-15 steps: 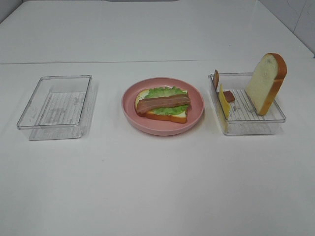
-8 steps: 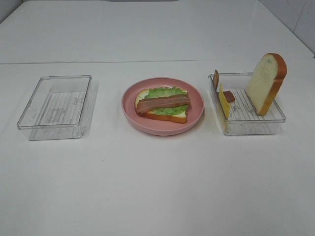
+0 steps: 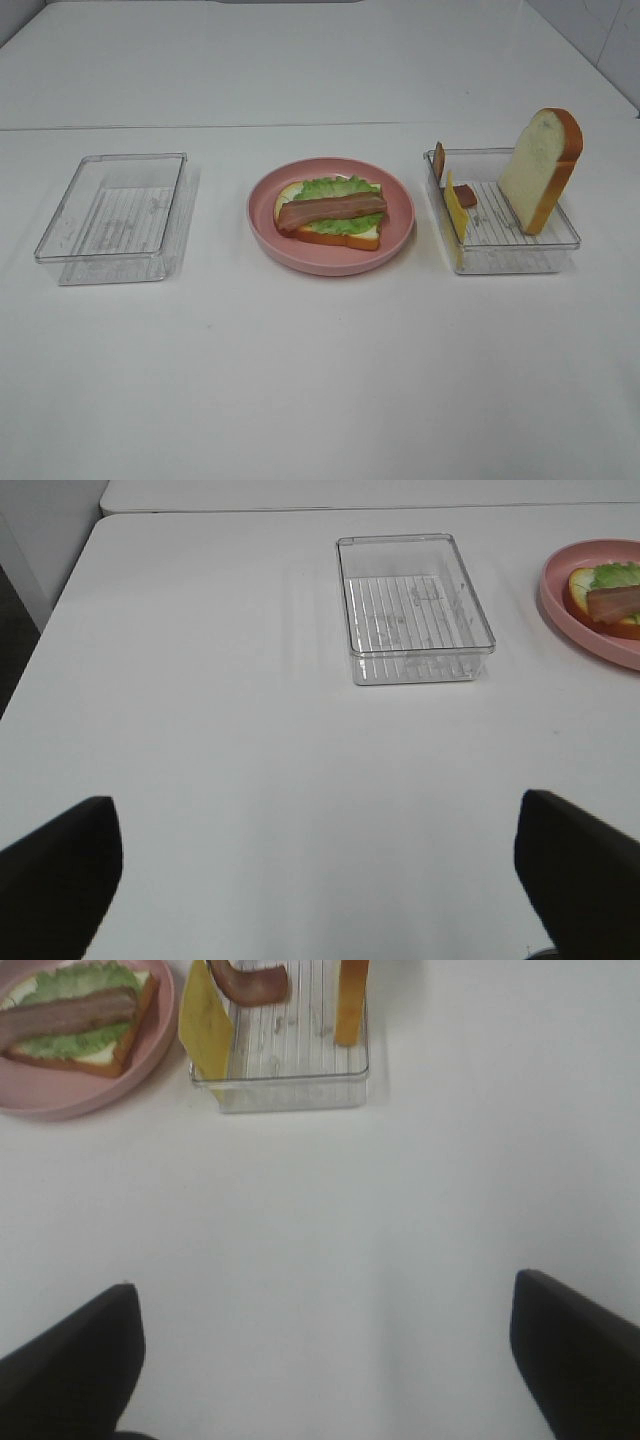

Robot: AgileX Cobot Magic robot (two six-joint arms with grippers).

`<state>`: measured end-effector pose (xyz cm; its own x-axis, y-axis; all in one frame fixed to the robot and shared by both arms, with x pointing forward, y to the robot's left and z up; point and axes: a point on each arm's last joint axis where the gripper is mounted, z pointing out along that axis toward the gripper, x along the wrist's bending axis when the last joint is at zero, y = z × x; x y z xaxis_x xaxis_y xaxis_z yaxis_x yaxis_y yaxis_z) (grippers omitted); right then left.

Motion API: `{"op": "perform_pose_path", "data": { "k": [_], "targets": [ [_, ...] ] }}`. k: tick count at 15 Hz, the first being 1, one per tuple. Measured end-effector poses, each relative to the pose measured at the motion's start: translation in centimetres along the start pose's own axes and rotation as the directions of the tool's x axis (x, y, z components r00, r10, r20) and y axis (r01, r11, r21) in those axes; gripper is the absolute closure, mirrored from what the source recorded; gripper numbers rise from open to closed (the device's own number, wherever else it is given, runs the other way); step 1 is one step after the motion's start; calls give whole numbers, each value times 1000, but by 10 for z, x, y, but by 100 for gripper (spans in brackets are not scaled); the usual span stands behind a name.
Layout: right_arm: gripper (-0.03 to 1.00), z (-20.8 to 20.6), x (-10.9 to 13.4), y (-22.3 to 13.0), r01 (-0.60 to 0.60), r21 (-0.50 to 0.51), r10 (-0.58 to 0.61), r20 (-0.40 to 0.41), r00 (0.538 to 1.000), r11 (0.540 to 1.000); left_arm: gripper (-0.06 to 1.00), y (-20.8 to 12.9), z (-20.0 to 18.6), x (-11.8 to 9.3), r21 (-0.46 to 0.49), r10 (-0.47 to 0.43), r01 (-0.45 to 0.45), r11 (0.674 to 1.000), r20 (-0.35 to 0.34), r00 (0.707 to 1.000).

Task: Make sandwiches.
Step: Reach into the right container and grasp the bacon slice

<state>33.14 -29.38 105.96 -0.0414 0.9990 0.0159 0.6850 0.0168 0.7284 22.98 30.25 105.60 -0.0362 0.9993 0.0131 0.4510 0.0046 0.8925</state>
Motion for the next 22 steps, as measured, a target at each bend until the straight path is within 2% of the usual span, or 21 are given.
{"op": "perform_pose_path", "data": {
  "k": [2,4,8,11,15,18,22],
  "targets": [
    [0,25,0,20,31,123,-31,-6,1000,992,-5,0,0,0,0,0,0,1000,0,1000],
    [0,39,1,37,30,175,-28,-16,999,984,-5,0,0,0,0,0,0,1000,0,1000],
    [0,88,3,99,15,257,-6,-39,999,966,-5,0,0,0,0,0,0,1000,0,1000],
    [0,104,4,119,26,271,-15,-44,999,962,-5,0,0,0,0,0,0,1000,0,1000],
    [0,127,4,167,34,306,-19,-52,998,951,-5,0,0,0,-1,0,0,1000,0,1000],
    [0,135,6,181,29,323,-10,-63,998,946,-5,0,0,0,-1,0,0,1000,0,1000],
    [0,155,53,203,184,310,-147,-139,979,933,-5,0,0,0,-1,0,0,1000,0,1000]
  ]
}}
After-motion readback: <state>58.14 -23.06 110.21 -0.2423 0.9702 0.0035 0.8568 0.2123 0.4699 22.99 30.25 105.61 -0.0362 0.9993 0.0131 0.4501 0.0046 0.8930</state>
